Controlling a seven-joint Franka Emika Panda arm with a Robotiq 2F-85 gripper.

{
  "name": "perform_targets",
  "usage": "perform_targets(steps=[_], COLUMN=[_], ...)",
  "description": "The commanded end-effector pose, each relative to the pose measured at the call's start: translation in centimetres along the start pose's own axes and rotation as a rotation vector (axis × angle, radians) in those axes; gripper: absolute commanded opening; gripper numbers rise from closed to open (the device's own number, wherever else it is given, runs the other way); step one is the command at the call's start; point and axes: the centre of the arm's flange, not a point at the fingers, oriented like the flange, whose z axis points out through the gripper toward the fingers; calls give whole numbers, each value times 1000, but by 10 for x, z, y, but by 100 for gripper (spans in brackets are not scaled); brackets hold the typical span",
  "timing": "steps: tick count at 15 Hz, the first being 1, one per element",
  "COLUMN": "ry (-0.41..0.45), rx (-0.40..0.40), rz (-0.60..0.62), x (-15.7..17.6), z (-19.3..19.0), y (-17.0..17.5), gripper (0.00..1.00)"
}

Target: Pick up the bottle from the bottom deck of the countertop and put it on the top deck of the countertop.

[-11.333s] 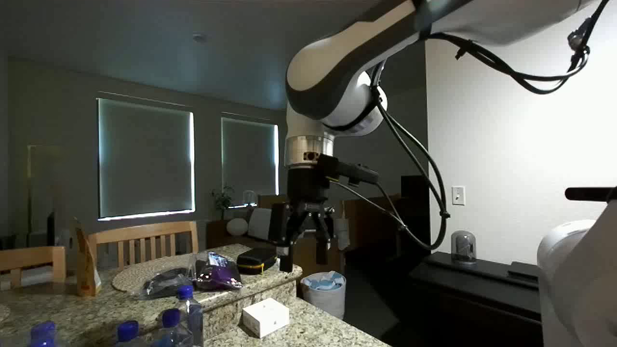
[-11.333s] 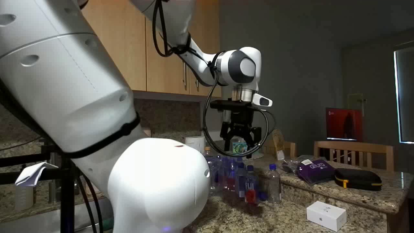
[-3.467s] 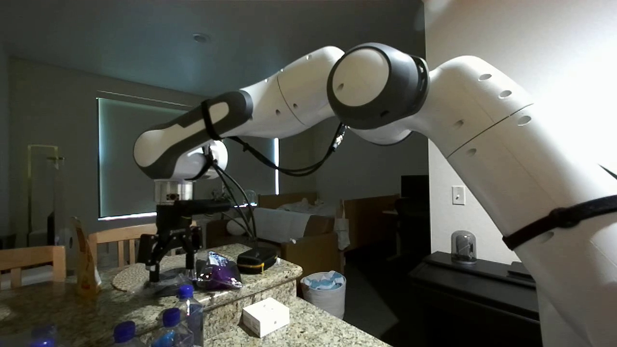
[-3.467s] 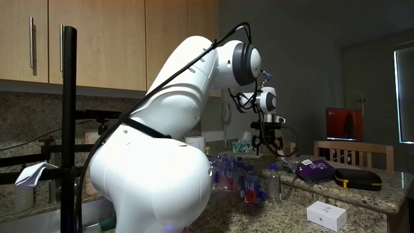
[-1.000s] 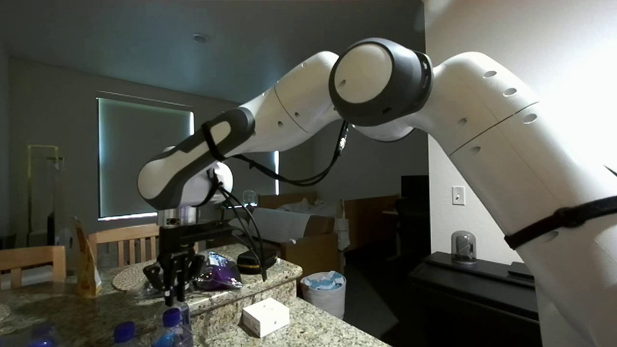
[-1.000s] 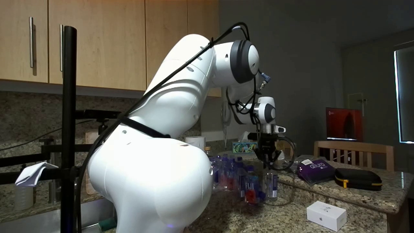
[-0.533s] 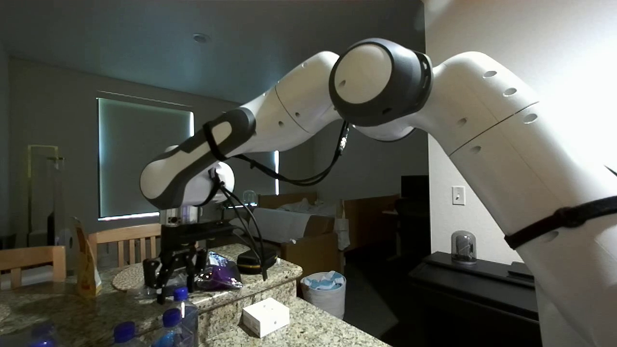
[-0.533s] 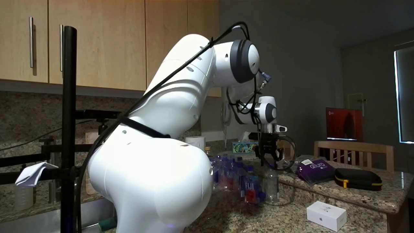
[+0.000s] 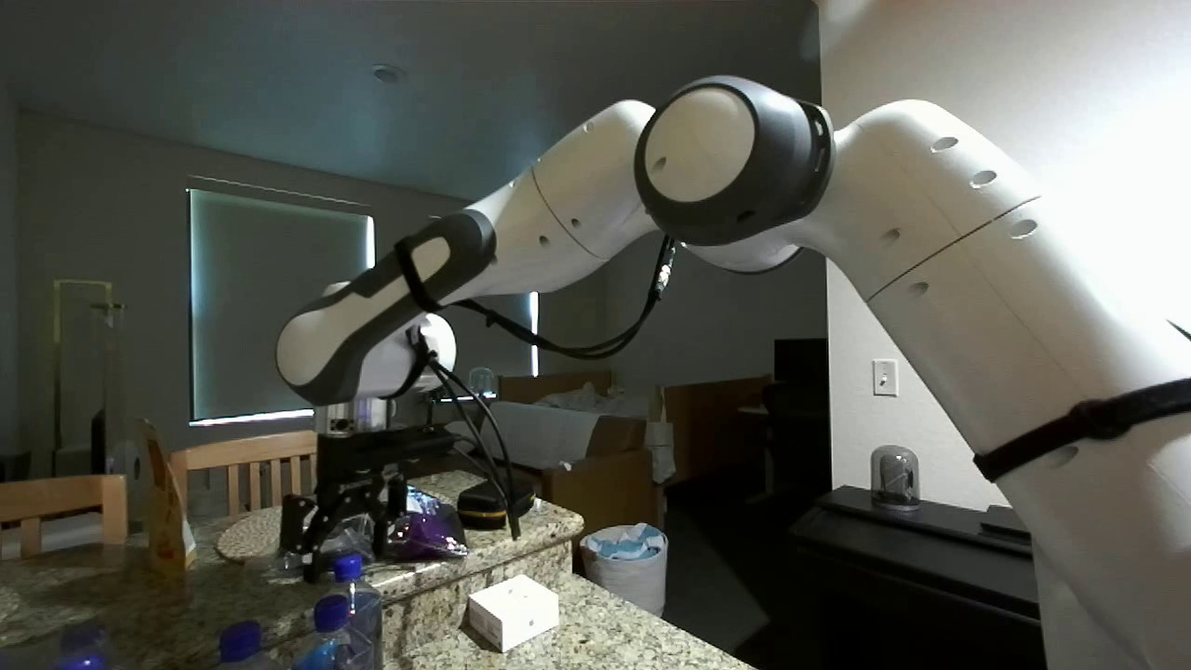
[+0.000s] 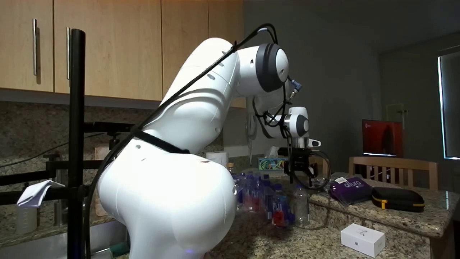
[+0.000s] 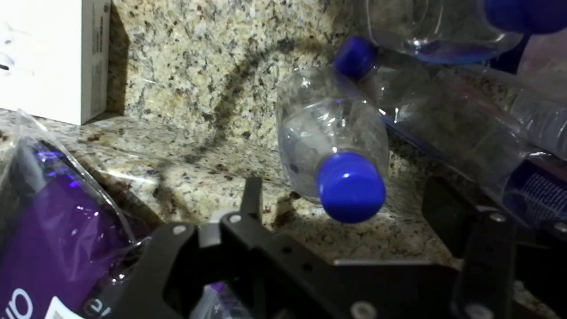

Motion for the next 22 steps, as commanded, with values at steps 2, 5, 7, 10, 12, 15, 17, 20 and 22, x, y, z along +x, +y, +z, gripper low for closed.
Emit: perform_targets(steps=[2,5,7,10,12,15,17,20,22], ry=[5,1,0,-10,-19,-28,-36,-55,-67], rx=[-27,-25,-27,-23,-20,-12,-8,5,10], rz=[8,6,4,-5,-11,-20,-31,-63,-90], x=[-10,-11,-12,-12,-11,-9,-6,3,11], z=[1,2,1,0,0,-12,-19,-34,-47], y=[1,2,3,2,2,11,11,5,-4], gripper=[53,34,21,14,14,14,14,14,14])
